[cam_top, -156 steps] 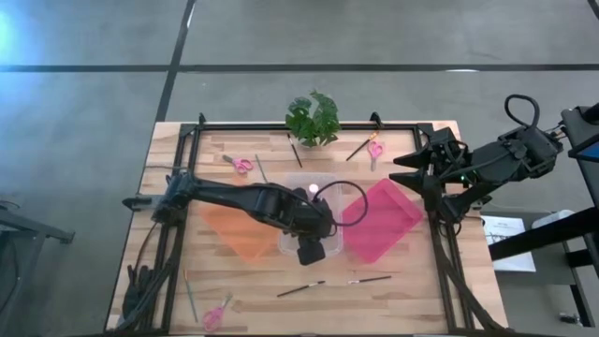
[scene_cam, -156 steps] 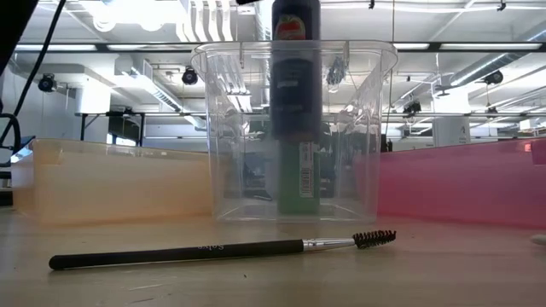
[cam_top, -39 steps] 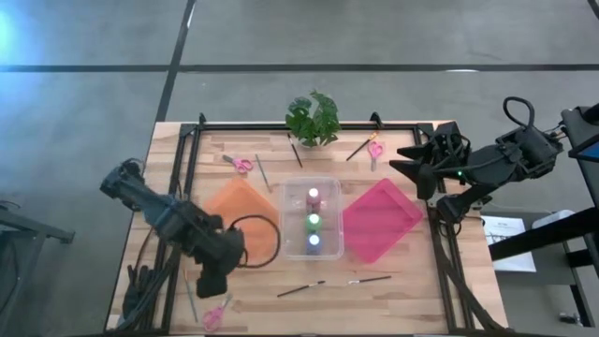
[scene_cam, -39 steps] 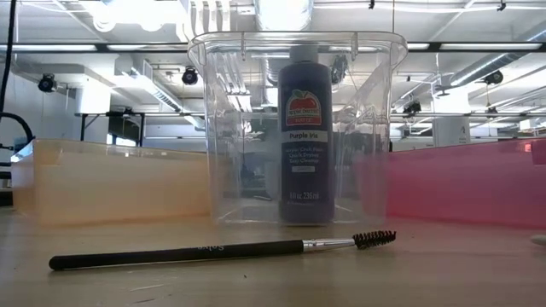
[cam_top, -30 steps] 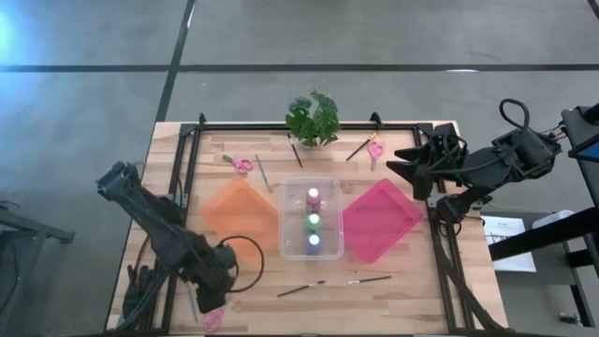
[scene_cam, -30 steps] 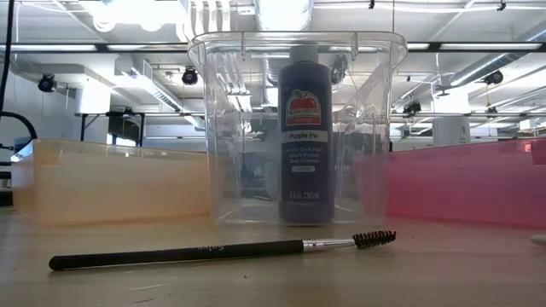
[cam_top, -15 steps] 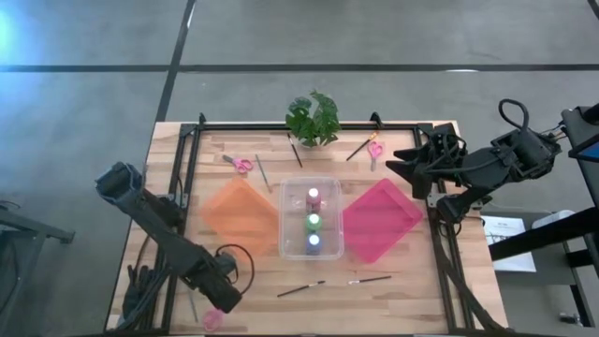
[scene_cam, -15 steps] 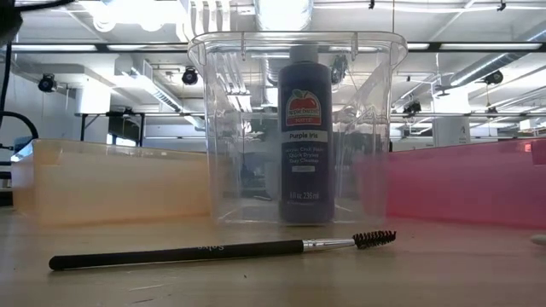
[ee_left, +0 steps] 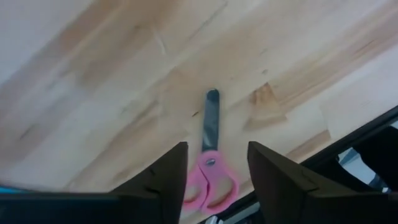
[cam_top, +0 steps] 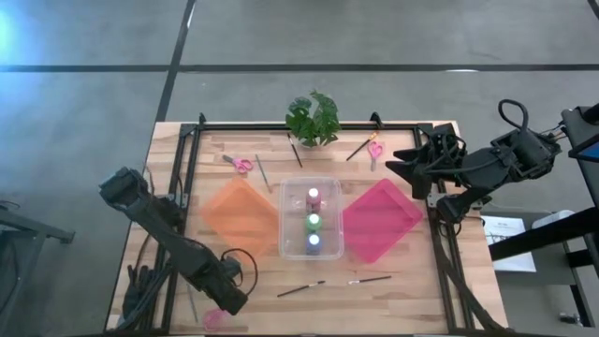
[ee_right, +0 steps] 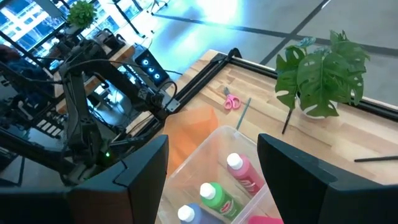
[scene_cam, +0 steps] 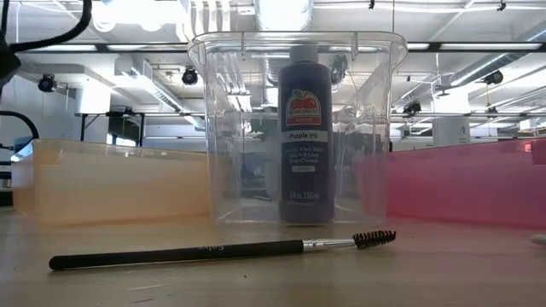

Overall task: Pick & Place Paint Supplies
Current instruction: Put the bottom left scissors into the pink bin

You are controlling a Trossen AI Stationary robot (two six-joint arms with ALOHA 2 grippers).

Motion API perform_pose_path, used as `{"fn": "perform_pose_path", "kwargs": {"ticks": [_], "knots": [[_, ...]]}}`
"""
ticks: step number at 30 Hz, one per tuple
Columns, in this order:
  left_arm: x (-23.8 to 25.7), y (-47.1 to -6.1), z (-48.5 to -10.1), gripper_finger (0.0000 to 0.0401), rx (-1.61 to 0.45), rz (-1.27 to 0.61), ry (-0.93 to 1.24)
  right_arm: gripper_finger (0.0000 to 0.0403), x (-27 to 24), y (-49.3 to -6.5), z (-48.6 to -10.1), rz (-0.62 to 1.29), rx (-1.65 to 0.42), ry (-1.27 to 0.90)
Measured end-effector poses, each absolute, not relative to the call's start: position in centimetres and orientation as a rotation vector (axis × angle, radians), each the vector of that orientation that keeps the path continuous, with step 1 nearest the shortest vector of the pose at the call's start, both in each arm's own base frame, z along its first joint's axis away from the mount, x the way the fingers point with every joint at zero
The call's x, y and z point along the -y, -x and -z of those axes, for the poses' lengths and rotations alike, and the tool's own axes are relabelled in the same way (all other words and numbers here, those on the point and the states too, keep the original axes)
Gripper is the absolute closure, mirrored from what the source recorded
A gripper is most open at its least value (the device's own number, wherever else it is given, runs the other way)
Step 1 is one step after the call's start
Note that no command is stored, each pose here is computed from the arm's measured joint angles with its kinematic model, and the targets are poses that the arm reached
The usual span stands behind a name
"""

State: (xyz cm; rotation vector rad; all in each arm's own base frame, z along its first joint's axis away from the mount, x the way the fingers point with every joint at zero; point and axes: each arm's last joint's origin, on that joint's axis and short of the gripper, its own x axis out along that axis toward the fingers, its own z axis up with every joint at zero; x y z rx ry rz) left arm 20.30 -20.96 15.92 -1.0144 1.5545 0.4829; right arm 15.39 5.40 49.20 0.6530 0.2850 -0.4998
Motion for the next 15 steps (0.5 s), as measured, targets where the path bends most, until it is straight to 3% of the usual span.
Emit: {"fn": "perform_pose_path", "kwargs": {"ticks": [6,15], "knots": [[21.6,-21.0,-14.7,0.0289,-1.549,-0.462,1.033,0.0162,-5.4,-15.4,-49.2,0.498,-0.289,-0.649],[22.3,-21.4,-13.4,0.0298,-1.603,-0.459,1.06,0.0162,-5.4,-15.4,-49.2,0.491,-0.296,-0.652]]}}
